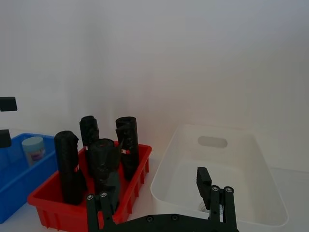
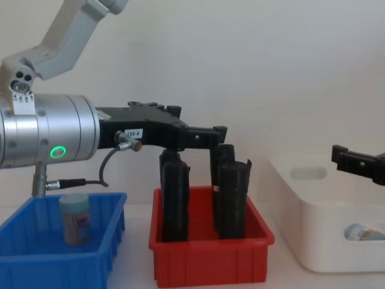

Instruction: Pick the cotton swabs from the blue box and place them into the white box.

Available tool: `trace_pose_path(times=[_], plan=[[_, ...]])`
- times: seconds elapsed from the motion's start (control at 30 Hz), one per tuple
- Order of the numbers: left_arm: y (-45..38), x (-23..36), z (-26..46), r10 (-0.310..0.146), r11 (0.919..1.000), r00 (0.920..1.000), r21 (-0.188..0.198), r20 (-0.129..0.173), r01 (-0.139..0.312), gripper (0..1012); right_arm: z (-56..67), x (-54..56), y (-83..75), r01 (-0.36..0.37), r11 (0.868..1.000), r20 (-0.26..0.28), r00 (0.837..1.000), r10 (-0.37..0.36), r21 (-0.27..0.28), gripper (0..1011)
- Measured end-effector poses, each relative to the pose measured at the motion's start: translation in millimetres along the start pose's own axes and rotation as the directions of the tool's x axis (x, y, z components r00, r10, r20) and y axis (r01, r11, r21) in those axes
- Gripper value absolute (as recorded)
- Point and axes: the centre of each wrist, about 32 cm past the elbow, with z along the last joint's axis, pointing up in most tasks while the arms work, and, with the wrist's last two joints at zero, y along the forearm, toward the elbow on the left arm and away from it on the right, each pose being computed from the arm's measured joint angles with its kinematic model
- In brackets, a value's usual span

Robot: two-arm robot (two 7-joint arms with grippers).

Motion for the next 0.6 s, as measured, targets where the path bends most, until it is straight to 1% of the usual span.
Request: trace_pose_path(times=[0.03, 0.07, 0.13, 0.17, 0.3, 0.33, 0.43, 0.47, 0.57, 0.6], plan=[[0.0, 0.0, 0.0, 0.0, 1.0, 1.0, 0.0, 0.0, 0.0, 1004, 0.4, -2.3, -2.9, -0.005, 1.0, -0.005, 1.0, 0.005, -0.007, 1002], [0.2, -2.8, -2.4, 0.016, 0.9999, 0.9999, -0.003, 0.0, -0.016, 1004, 0.6, -3.2, -4.1, -0.007, 1.0, -0.007, 1.0, 0.007, -0.009, 1002], [0.4, -5.6, -4.8, 0.031, 0.9995, 0.9995, -0.005, 0.001, -0.031, 1004, 1.1, -5.6, -7.1, -0.013, 1.0, -0.012, 1.0, 0.013, -0.016, 1002], [0.7, -8.3, -6.9, 0.047, 0.9988, 0.9989, -0.008, 0.001, -0.047, 1004, 1.2, -6.0, -7.7, -0.014, 1.0, -0.013, 1.0, 0.014, -0.017, 1002], [1.4, -14.9, -12.3, 0.085, 0.9963, 0.9964, -0.015, 0.002, -0.085, 1004, 1.3, -7.9, -10.1, -0.019, 1.0, -0.018, 1.0, 0.018, -0.023, 1002], [1.7, -17.6, -14.5, 0.1, 0.9949, 0.995, -0.018, 0.002, -0.1, 1004, 1.3, -8.0, -10.2, -0.019, 1.0, -0.018, 1.0, 0.018, -0.023, 1002], [2.3, -21.8, -17.9, 0.124, 0.9921, 0.9923, -0.022, 0.001, -0.124, 1004, 1.4, -8.1, -10.3, -0.019, 1.0, -0.018, 1.0, 0.019, -0.023, 1002], [2.5, -24.2, -19.7, 0.139, 0.9901, 0.9904, -0.024, 0.001, -0.138, 1004, 1.4, -8.1, -10.3, -0.019, 1.0, -0.018, 1.0, 0.018, -0.023, 1002], [3.2, -28.5, -22.8, 0.162, 0.9864, 0.9868, -0.029, -0.001, -0.162, 1004, 1.4, -8.1, -10.2, -0.018, 1.0, -0.019, 1.0, 0.018, -0.023, 1002], [3.7, -31.5, -25.2, 0.177, 0.9836, 0.9841, -0.032, -0.002, -0.177, 1004, 1.4, -8.0, -10.2, -0.018, 1.0, -0.019, 1.0, 0.018, -0.023, 1002]])
